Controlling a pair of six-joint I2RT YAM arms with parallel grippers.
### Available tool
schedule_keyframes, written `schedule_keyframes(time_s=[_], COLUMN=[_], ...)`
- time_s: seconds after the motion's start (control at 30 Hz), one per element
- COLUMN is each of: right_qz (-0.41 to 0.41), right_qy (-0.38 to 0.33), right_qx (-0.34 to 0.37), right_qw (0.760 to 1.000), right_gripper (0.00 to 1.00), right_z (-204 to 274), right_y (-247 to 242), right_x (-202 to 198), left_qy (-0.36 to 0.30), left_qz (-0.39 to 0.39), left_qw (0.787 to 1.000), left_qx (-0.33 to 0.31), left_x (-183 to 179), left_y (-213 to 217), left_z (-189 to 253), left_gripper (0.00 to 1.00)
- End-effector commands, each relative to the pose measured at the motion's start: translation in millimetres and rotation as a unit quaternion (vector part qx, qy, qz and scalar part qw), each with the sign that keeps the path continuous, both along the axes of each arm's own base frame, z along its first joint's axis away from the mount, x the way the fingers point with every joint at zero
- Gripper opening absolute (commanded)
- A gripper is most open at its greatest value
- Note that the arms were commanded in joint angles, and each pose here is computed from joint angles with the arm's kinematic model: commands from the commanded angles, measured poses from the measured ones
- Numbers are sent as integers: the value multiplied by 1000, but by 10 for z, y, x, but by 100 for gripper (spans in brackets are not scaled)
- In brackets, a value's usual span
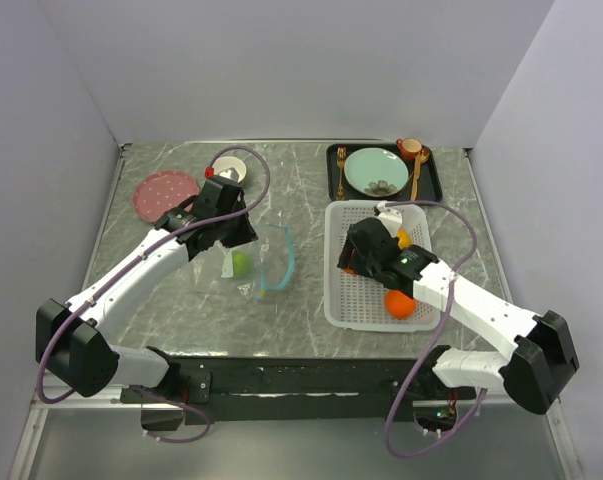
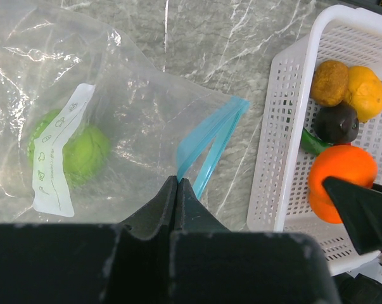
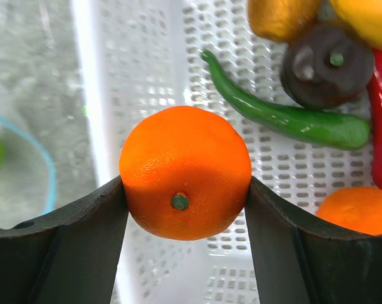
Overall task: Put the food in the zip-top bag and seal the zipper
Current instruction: Pick up the fake fruit from the bin, then place the fake fruit in the zipper food storage bag.
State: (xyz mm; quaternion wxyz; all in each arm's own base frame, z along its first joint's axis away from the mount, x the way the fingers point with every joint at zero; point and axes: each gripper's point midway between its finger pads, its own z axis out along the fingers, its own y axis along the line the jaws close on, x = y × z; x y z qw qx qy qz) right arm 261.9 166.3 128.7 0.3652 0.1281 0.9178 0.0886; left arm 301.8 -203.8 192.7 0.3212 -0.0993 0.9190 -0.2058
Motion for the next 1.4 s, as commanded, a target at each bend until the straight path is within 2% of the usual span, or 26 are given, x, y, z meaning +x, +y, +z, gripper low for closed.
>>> schedule_keyframes(time_s=[0.0,0.2,0.47,0.9,1.37], right_qz=[21,73,162,254,284], right_qy=[-61,-90,-78,-41,-7], right_qx=[61,120,172,237,211], right_qw=[996,986,969,937,935], right_gripper=[26,28,28,29,37], right_z=[472,720,775,685,446], right_y=[195,456,867,1418,1831], right_x=[133,150,89,38,183], left_qy=[-33,-32,-32,-39,-52], left_qz=[-10,-10,-12,-35,-52], left_qw=[999,999,999,997,994], left_qx=[-19,-21,-29,-56,-79], left_x=[71,70,67,35,-20], left_y=[-68,-74,-100,-203,-257], left_z=[223,212,210,267,395], left_gripper=[1,1,1,1,1])
